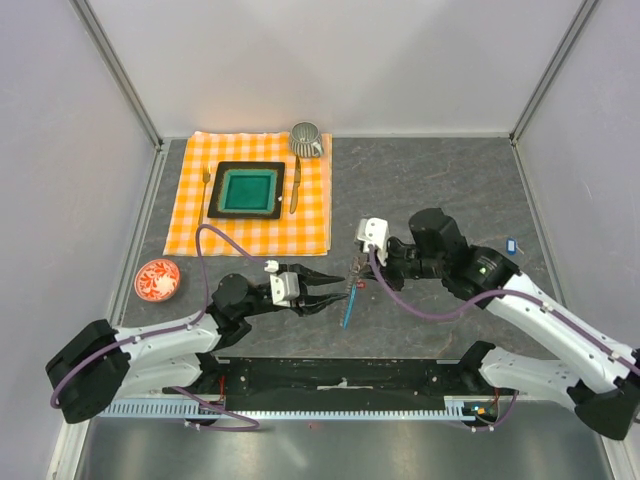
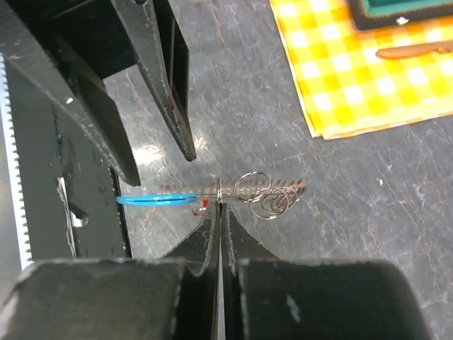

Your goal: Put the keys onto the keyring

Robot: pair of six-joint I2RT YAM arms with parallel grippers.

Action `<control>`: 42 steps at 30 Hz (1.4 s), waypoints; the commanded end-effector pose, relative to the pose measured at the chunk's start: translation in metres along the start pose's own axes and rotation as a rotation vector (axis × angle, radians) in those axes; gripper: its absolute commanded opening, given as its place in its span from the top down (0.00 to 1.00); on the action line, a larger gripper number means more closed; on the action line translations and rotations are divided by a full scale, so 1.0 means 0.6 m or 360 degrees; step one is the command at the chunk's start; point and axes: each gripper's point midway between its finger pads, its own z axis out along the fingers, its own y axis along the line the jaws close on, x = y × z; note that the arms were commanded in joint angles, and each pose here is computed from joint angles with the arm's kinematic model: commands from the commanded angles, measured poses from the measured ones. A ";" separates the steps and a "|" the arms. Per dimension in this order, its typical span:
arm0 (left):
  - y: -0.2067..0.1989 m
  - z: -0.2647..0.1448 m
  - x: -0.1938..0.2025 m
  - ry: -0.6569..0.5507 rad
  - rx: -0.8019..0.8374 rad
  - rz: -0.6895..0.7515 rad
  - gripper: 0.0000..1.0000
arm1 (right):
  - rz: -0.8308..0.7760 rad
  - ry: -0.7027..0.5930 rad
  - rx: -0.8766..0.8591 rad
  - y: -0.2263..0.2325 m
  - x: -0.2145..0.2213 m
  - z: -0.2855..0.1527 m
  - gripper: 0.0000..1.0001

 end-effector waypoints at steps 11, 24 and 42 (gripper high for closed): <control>0.024 -0.007 0.035 0.0187 -0.0083 0.0077 0.51 | -0.0252 0.0475 -0.0042 0.008 0.032 0.011 1.00; 0.001 0.034 0.022 0.0068 0.0120 -0.0023 0.54 | -0.0342 0.0379 -0.0150 0.032 0.036 0.018 1.00; -0.009 0.050 0.035 0.0116 0.0215 -0.0114 0.68 | -0.0373 0.0327 -0.0111 0.030 0.030 0.016 1.00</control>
